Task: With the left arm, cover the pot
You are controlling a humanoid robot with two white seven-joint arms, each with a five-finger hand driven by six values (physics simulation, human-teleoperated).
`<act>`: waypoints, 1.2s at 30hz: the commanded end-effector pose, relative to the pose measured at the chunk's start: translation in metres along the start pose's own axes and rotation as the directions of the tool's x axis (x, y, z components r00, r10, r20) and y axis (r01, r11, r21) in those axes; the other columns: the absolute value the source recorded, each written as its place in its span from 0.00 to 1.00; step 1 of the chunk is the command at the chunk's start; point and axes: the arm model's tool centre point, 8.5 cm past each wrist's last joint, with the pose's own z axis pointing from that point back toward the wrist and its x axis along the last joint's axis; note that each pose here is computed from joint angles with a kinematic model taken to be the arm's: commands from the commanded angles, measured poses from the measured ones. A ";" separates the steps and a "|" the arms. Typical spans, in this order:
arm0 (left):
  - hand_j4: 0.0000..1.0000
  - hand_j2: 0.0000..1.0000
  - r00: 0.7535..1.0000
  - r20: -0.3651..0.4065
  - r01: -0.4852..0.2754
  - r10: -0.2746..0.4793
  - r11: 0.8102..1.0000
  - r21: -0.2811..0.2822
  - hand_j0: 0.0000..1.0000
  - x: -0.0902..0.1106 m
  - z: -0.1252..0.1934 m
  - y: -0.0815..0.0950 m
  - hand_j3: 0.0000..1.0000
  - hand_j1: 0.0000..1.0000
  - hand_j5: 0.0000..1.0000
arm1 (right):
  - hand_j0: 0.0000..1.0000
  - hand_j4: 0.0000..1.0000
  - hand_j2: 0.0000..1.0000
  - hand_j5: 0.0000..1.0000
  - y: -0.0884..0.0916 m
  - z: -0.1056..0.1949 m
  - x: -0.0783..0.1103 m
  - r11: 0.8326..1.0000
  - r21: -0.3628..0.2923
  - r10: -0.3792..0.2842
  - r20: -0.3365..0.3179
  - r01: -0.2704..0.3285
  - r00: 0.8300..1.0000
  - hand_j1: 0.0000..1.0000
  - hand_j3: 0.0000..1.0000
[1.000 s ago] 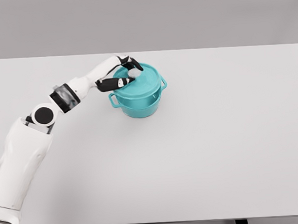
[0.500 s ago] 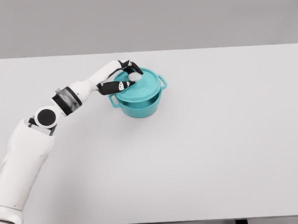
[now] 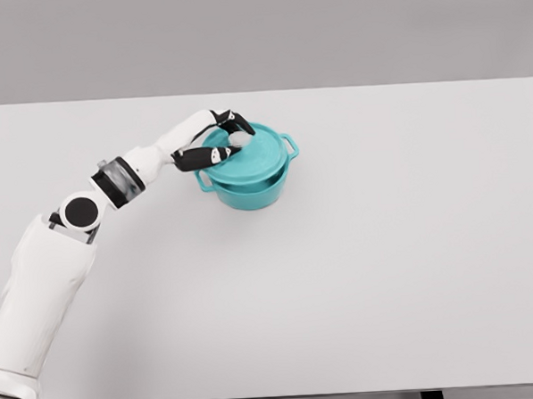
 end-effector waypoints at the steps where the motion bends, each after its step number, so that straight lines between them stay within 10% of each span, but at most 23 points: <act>1: 0.54 0.54 1.000 0.004 -0.008 0.008 1.000 0.005 0.54 0.001 -0.001 0.000 0.54 0.54 0.54 | 1.00 1.00 1.00 1.00 0.000 0.000 -0.001 1.000 0.002 0.001 0.000 -0.001 1.000 1.00 1.00; 36: 0.54 0.54 0.999 0.007 0.046 -0.046 0.998 0.052 0.54 0.002 -0.006 0.008 0.54 0.54 0.54 | 1.00 1.00 1.00 1.00 0.000 0.000 0.000 1.000 0.001 0.000 0.000 0.000 1.000 1.00 1.00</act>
